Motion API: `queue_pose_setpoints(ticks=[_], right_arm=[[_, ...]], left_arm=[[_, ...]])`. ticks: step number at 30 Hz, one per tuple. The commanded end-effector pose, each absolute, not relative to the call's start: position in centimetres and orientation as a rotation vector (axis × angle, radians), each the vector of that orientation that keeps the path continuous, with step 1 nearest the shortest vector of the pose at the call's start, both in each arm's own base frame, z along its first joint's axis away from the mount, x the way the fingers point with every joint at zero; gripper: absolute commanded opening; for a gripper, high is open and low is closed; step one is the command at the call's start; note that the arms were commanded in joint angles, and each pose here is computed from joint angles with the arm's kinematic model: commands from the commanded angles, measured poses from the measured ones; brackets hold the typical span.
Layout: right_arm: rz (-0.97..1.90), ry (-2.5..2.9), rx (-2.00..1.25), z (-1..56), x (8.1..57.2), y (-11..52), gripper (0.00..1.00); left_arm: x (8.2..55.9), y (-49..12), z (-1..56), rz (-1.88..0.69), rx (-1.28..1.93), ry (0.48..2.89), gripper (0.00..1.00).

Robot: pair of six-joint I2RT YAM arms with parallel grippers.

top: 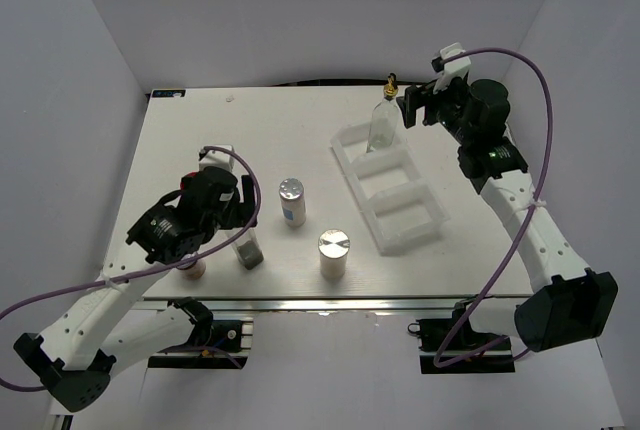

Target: Organize the condiment bottles

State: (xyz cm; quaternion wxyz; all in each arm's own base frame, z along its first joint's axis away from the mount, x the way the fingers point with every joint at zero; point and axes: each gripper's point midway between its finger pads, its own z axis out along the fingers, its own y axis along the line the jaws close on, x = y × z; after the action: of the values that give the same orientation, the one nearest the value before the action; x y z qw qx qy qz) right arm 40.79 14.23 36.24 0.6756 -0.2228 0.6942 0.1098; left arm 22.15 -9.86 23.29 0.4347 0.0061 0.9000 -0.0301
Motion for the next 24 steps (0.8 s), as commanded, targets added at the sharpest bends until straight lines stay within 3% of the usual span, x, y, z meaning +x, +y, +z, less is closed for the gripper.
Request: queue_pose_setpoints(ticks=[1,5,6,8,12,15,19,24], right_arm=[[0.188,1.554,-0.513,35.9,41.6,13.7,0.89],[0.186,1.558,-0.526,35.4,42.0,13.8,0.89],[0.187,1.56,-0.529,35.3,42.0,13.9,0.89],[0.184,1.566,-0.534,35.1,42.2,13.9,0.89],[0.171,1.572,-0.534,34.8,42.4,13.8,0.89],[0.151,1.568,-0.527,34.9,42.4,13.4,0.9],[0.081,1.539,-0.392,36.5,42.2,11.3,0.89],[0.033,1.469,-0.297,38.8,40.4,9.4,0.9]], left_arm=[[21.7,-9.8,22.4,-0.068,0.069,2.256,0.98],[22.0,-9.8,21.8,-0.04,0.079,2.265,0.85],[22.1,-10.0,21.8,-0.046,0.082,2.265,0.76],[22.1,-10.1,21.9,-0.059,0.088,2.255,0.69],[22.3,-10.4,22.7,-0.102,0.07,2.213,0.37],[22.5,-10.7,23.0,-0.126,0.06,2.203,0.28],[23.0,-10.9,23.6,-0.128,0.039,2.191,0.0],[24.8,-10.0,27.2,-0.075,-0.09,2.089,0.0]])
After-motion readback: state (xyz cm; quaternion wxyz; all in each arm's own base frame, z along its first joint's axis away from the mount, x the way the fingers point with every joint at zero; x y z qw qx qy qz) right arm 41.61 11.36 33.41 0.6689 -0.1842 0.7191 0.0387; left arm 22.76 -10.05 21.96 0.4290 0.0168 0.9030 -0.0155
